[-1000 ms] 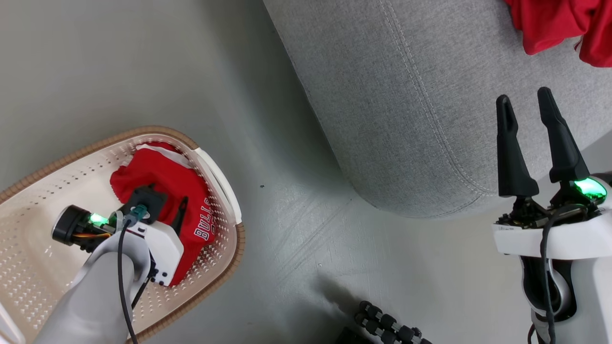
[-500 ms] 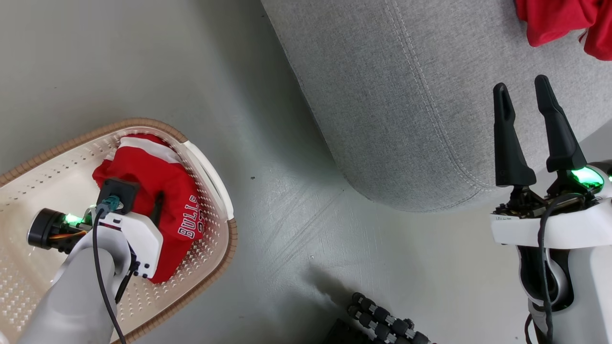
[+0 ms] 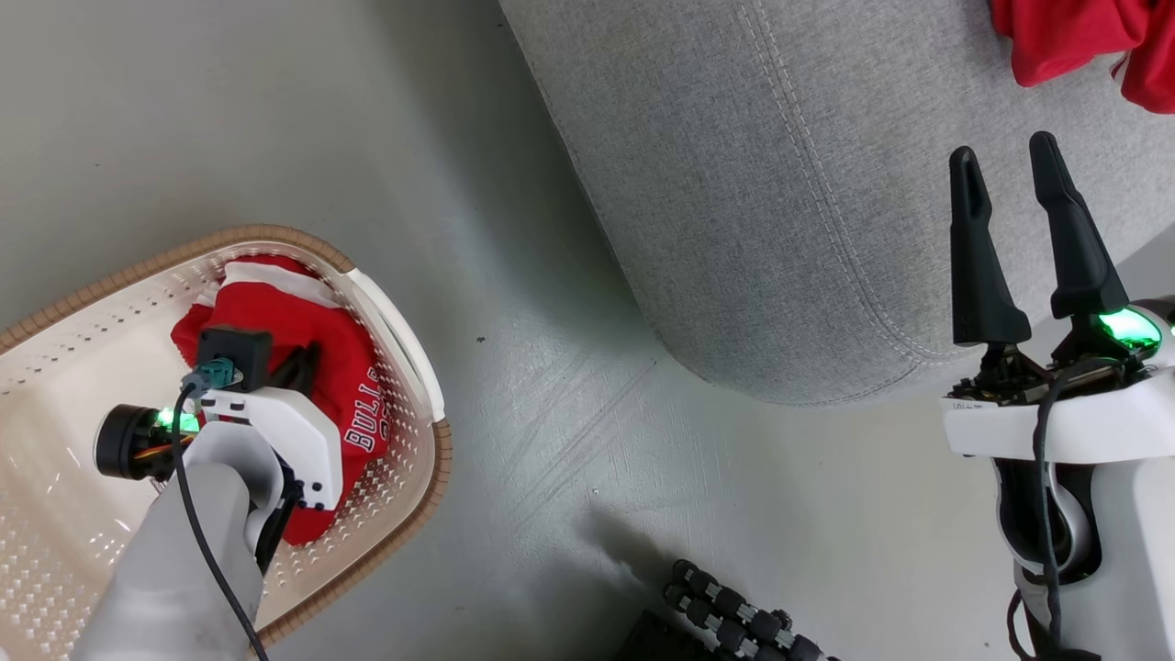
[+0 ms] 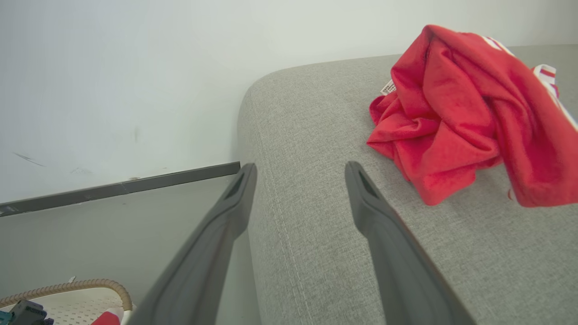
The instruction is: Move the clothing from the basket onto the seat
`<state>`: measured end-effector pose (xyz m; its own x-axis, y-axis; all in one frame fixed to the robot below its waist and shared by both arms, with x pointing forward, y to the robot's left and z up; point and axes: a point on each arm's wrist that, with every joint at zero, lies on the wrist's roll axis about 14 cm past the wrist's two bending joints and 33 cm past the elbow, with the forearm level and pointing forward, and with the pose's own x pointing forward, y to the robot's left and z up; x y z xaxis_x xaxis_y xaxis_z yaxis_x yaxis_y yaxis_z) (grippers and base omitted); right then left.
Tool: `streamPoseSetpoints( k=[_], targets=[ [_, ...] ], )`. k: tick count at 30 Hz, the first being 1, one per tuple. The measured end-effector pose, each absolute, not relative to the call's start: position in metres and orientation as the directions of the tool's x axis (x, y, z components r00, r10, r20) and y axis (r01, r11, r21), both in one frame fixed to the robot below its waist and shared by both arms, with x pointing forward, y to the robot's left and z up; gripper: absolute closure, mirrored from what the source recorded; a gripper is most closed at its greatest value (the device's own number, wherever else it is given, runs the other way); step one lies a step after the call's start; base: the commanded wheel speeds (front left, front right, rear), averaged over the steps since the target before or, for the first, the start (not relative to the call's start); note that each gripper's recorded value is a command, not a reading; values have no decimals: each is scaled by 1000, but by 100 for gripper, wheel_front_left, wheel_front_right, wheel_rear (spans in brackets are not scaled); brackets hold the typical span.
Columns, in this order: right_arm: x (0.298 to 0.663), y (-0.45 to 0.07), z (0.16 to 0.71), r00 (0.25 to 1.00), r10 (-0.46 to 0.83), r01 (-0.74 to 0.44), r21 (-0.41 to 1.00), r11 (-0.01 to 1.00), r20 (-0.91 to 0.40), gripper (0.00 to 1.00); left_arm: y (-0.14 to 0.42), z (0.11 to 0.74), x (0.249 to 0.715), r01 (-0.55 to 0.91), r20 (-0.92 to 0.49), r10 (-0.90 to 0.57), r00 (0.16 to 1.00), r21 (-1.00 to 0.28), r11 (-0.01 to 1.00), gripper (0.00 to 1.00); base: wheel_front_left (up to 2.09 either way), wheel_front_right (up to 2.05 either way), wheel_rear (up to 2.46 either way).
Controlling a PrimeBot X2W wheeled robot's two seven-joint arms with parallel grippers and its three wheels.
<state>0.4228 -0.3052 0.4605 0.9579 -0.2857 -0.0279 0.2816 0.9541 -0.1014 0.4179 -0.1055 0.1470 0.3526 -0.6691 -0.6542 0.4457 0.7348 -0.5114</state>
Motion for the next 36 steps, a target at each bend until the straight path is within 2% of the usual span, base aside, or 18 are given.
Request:
streamPoseSetpoints(
  k=[6, 16, 27, 36],
  targets=[
    [425, -306, 463, 959, -284, 281, -101, 955, -18, 0, -105, 152, 427, 450, -634, -675, 378, -511, 732, 100, 0, 0, 0],
    [435, -297, 468, 969, -247, 246, -100, 964, 3, 0, -89, 164, 455, 473, -577, -665, 473, -471, 745, 100, 0, 0, 0],
    [442, -288, 471, 977, -211, 211, -112, 971, 15, 0, -60, 175, 451, 457, -553, -636, 539, -442, 772, 100, 0, 0, 0],
    [442, -282, 473, 980, -196, 197, -84, 977, 21, 0, -47, 214, 478, 447, -451, -615, 646, -430, 784, 100, 0, 0, 0]
  ],
)
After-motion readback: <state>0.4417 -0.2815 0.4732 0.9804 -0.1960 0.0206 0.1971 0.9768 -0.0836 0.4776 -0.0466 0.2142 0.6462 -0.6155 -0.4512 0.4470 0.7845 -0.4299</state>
